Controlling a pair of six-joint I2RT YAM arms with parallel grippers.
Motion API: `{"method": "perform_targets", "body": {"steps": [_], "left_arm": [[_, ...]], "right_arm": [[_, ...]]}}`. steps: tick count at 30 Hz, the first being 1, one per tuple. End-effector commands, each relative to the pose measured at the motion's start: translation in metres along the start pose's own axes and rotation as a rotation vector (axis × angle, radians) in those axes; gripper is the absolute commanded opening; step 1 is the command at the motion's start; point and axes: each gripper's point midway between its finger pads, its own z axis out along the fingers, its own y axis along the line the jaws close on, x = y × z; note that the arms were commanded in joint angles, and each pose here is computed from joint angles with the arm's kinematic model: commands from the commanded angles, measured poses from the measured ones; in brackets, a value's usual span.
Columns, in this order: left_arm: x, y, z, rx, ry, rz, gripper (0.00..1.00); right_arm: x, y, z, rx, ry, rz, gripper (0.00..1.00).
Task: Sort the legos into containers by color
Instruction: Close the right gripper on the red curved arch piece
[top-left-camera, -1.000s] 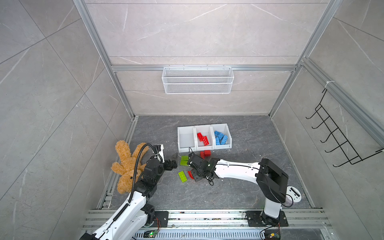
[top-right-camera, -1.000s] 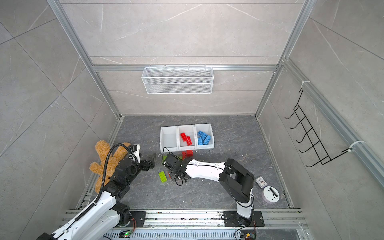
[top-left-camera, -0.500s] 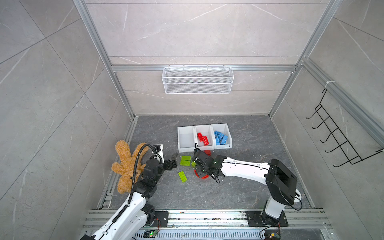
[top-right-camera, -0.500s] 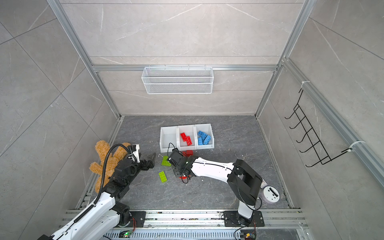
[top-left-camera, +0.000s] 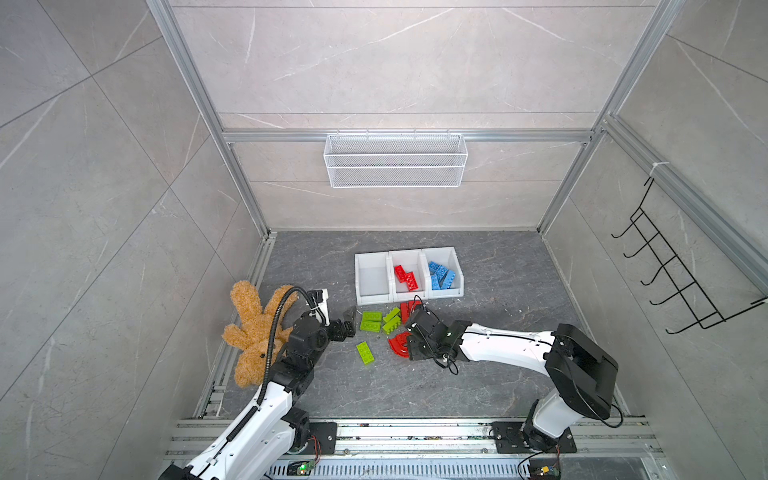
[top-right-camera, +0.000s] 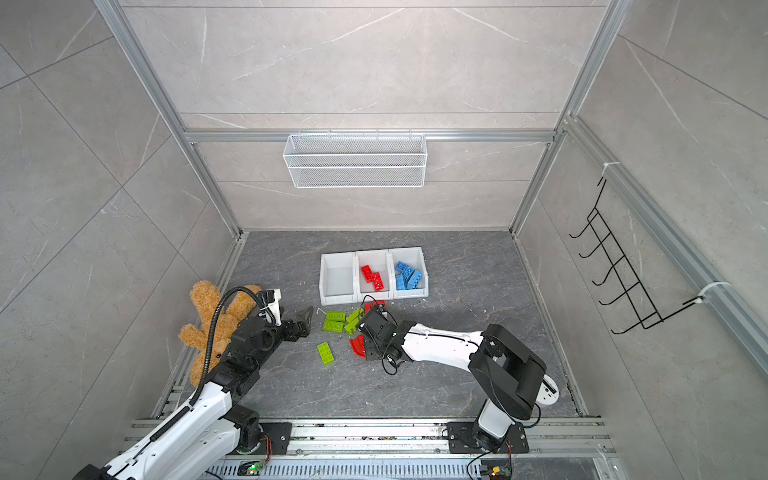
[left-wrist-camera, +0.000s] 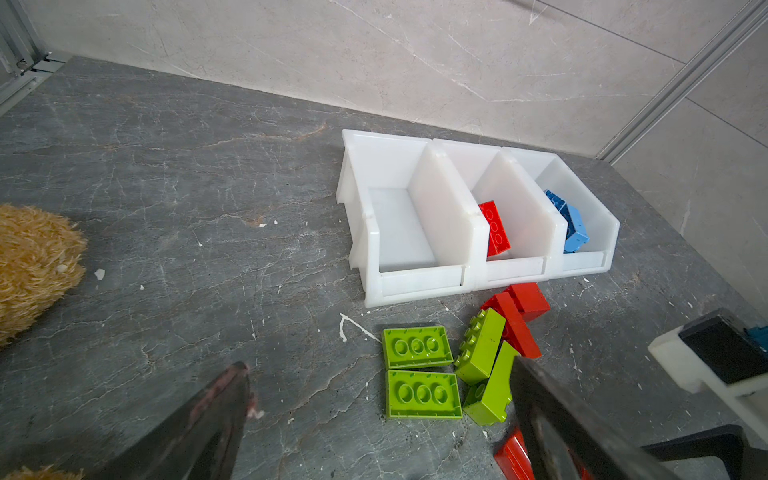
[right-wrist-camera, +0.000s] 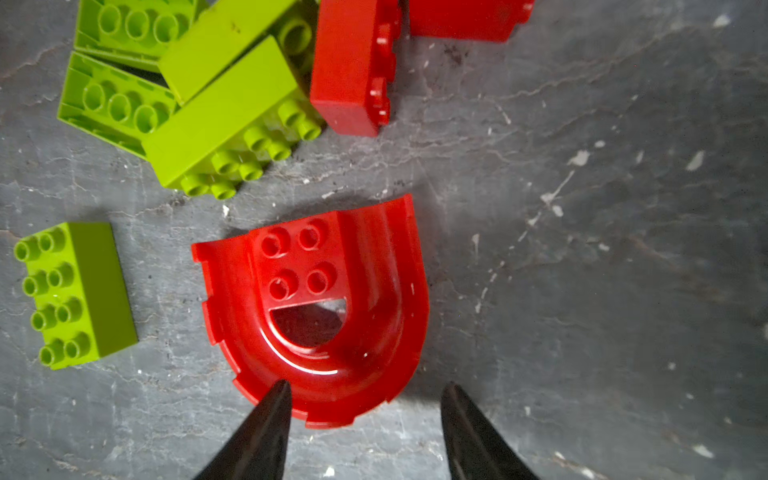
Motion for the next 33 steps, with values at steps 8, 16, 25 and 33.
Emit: {"method": "perform_targets", "body": {"steps": [8,16,25,33], "left_arm": [[-0.019,-0.005,-0.002,0.014,-0.054,-0.006,0.99],[-0.017,-0.005,-0.001,0.016,-0.048,-0.006,0.99],[-0.018,-0.004,-0.002,0.011,-0.051,-0.002,1.00],[-0.019,-0.004,-0.003,0.010,-0.055,0.000,1.00]], "right_arm": [[-0.012,-0.003,0.016,-0.003,-0.010,0.070,0.62],[-0.004,-0.006,0.028,0.023,0.031,0.040,0.60],[-0.013,0.001,0.034,-0.008,0.008,0.036,0.47],[-0.030,0.001,0.000,-0.032,-0.067,0.020,0.36]]}}
